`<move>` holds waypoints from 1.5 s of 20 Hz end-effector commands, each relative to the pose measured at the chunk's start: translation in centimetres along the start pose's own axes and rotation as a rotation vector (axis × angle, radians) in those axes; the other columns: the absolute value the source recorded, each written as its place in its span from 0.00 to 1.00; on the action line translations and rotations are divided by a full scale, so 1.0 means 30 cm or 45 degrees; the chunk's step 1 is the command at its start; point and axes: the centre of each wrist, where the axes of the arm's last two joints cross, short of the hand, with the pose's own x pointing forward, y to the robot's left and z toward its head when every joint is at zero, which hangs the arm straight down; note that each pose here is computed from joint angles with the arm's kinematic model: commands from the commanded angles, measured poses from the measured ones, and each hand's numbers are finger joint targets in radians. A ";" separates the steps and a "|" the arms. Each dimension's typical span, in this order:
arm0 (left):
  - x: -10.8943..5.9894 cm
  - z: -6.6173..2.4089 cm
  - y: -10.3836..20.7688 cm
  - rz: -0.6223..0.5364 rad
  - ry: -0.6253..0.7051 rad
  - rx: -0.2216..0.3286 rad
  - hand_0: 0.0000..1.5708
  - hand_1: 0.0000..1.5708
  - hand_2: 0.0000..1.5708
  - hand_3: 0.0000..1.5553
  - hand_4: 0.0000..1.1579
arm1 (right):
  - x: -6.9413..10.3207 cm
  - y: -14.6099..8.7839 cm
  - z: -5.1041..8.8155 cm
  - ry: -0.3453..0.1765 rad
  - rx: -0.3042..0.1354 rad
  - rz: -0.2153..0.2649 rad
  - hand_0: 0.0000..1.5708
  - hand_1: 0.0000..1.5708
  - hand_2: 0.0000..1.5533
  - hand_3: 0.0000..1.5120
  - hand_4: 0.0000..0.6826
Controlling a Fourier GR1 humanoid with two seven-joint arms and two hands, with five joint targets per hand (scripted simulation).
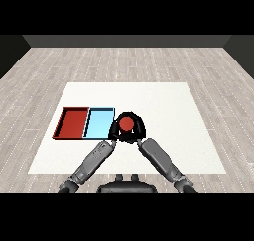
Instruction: Pick the red can and put it in the red box
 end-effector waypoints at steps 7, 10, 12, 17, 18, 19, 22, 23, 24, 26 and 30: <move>-0.001 -0.003 -0.075 -0.041 -0.008 0.026 1.00 1.00 0.95 0.87 0.75 | 0.046 0.061 0.006 -0.031 0.037 -0.040 0.97 0.97 0.94 0.92 0.79; 0.007 0.035 -0.040 -0.022 -0.008 0.051 1.00 1.00 0.97 0.92 0.76 | 0.046 0.055 0.027 -0.055 0.025 -0.035 0.96 0.96 0.94 0.92 0.80; 0.044 -0.026 -0.036 -0.004 -0.014 0.033 1.00 1.00 0.97 0.92 0.76 | 0.046 0.079 0.041 -0.044 0.014 -0.029 0.96 0.96 0.94 0.92 0.80; -0.009 0.048 -0.005 0.033 -0.041 0.052 1.00 1.00 0.99 0.96 0.97 | 0.051 -0.002 -0.020 -0.011 0.086 -0.126 0.80 0.80 0.81 0.79 0.00; 0.010 -0.004 -0.038 0.028 -0.037 0.055 1.00 1.00 1.00 0.96 0.98 | 0.086 0.007 -0.022 -0.024 0.100 -0.113 0.49 0.49 0.39 0.00 0.00; 0.009 -0.006 -0.039 0.028 -0.038 0.055 1.00 1.00 1.00 0.96 0.98 | 0.057 0.033 -0.008 -0.054 0.095 -0.083 0.00 0.00 0.00 0.00 0.00; 0.008 -0.006 -0.041 0.029 -0.038 0.055 1.00 1.00 1.00 0.96 0.98 | 0.060 0.032 -0.009 -0.054 0.095 -0.083 0.00 0.00 0.00 0.00 0.00; 0.014 0.012 -0.069 0.034 -0.061 0.040 1.00 1.00 1.00 0.96 0.98 | 0.061 0.031 -0.009 -0.054 0.095 -0.083 0.00 0.00 0.00 0.00 0.00; -0.010 -0.003 -0.049 0.025 -0.040 0.040 1.00 1.00 1.00 0.96 0.98 | 0.087 0.005 -0.044 -0.036 0.087 -0.092 0.00 0.00 0.00 0.00 0.00; 0.020 0.002 -0.104 0.000 -0.044 0.074 1.00 1.00 1.00 0.96 0.99 | 0.025 -0.014 0.031 -0.097 0.077 -0.063 0.00 0.00 0.00 0.00 0.00; -0.029 0.033 -0.048 -0.003 -0.057 0.058 1.00 1.00 1.00 0.95 1.00 | 0.145 -0.028 -0.063 -0.115 0.073 0.000 0.00 0.00 0.00 0.00 0.00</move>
